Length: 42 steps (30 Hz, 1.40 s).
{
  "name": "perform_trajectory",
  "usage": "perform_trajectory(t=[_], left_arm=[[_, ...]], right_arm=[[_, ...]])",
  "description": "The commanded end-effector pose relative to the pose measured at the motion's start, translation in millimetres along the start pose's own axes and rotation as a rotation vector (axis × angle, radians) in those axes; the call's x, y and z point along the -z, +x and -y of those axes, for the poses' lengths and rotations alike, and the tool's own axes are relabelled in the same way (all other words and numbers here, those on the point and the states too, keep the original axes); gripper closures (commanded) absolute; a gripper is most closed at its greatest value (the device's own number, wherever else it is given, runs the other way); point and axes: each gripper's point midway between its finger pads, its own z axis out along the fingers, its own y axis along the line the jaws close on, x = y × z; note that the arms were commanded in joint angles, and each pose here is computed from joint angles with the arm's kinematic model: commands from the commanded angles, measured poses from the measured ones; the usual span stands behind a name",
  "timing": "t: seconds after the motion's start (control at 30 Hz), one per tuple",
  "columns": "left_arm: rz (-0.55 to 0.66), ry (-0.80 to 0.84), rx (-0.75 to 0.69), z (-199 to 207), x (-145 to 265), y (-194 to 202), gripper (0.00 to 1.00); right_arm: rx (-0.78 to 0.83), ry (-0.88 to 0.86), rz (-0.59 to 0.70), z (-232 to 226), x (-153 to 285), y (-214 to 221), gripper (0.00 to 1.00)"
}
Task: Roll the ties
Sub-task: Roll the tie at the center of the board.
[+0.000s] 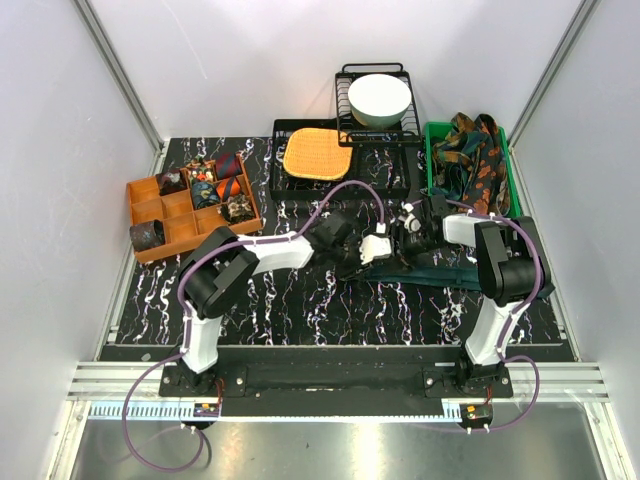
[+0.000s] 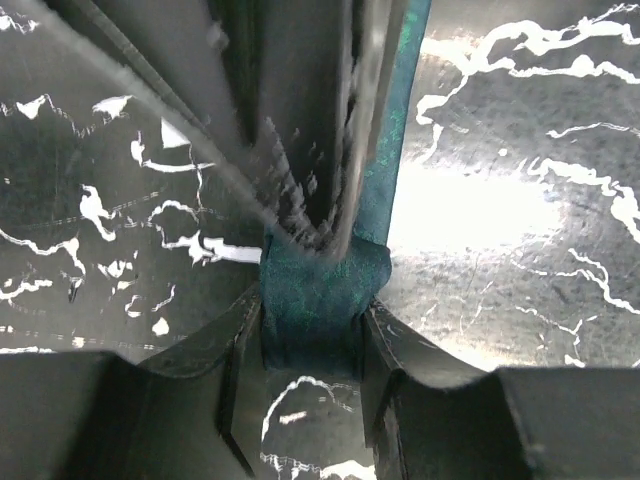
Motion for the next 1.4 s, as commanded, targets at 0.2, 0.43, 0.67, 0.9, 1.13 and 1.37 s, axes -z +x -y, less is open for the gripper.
perform_trajectory(t=[0.2,0.43,0.67,0.9,1.13,1.37], left_arm=[[-0.419,0.094,0.141,46.4,9.7,88.3,0.74],[-0.444,0.084,0.145,49.7,8.6,88.6,0.71],[-0.459,0.079,0.166,51.9,8.3,90.8,0.69],[-0.461,0.068,0.166,52.0,6.2,92.7,0.69],[-0.467,0.067,0.179,54.0,7.0,92.4,0.67],[-0.470,0.070,0.189,55.0,6.3,93.0,0.66]], right_arm=[[0.001,-0.114,0.015,-14.8,-10.4,9.4,0.52],[0.036,-0.149,0.036,-17.7,-23.9,13.5,0.61],[0.105,-0.230,0.032,-34.4,-13.5,20.3,0.50],[0.127,-0.223,0.040,-39.0,-16.8,23.9,0.51],[0.117,-0.120,0.027,-18.4,-31.2,18.9,0.59],[0.141,-0.012,-0.007,-2.5,-27.8,23.2,0.59]])
